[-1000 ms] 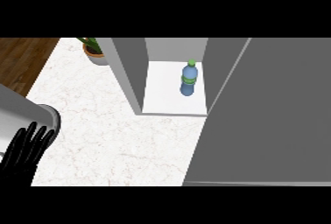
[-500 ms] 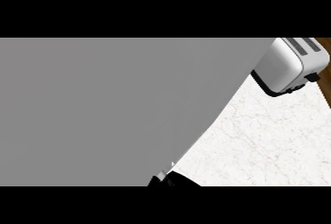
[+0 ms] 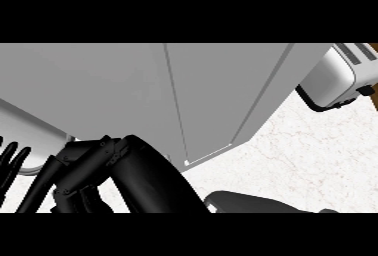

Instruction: Pick up the bottled water, place it into the cabinet and close the cabinet

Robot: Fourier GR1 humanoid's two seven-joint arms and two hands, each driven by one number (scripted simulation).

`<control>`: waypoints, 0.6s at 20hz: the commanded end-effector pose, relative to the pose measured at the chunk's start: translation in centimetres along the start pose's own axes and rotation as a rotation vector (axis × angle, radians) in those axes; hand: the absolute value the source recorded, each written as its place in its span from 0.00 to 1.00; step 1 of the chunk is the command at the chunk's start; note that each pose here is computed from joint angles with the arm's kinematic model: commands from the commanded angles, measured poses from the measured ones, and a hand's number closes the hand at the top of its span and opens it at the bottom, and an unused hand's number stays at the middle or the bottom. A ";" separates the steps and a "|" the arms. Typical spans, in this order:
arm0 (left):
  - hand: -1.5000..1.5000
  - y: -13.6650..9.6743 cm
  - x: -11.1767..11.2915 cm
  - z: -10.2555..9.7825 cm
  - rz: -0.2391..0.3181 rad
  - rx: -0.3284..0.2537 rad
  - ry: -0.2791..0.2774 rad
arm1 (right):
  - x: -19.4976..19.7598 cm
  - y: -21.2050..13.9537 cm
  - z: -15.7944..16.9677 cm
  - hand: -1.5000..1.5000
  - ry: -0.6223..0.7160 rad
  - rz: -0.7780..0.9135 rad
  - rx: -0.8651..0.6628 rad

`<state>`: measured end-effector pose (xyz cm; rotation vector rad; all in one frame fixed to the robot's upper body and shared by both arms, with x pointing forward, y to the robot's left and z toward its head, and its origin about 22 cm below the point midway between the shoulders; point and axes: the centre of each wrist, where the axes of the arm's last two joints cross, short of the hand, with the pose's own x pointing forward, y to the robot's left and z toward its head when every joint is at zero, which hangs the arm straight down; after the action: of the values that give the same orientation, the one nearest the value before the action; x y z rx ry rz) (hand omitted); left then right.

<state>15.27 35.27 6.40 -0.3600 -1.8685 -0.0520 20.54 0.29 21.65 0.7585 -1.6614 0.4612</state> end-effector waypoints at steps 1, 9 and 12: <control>0.00 -0.7 1.1 0.4 -0.021 0.013 -0.013 | 1.6 -0.8 -3.7 1.00 0.036 -0.025 0.041; 0.00 0.2 1.9 0.5 -0.020 0.025 -0.010 | -1.5 -4.4 -5.2 1.00 0.209 -0.091 0.330; 0.00 -1.3 1.9 0.6 -0.013 0.024 -0.005 | -2.0 -6.1 -6.1 1.00 0.169 -0.083 0.282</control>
<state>14.29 35.52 7.74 -0.3335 -1.8778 -0.0397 27.05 1.42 21.32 0.9487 -1.4238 0.7100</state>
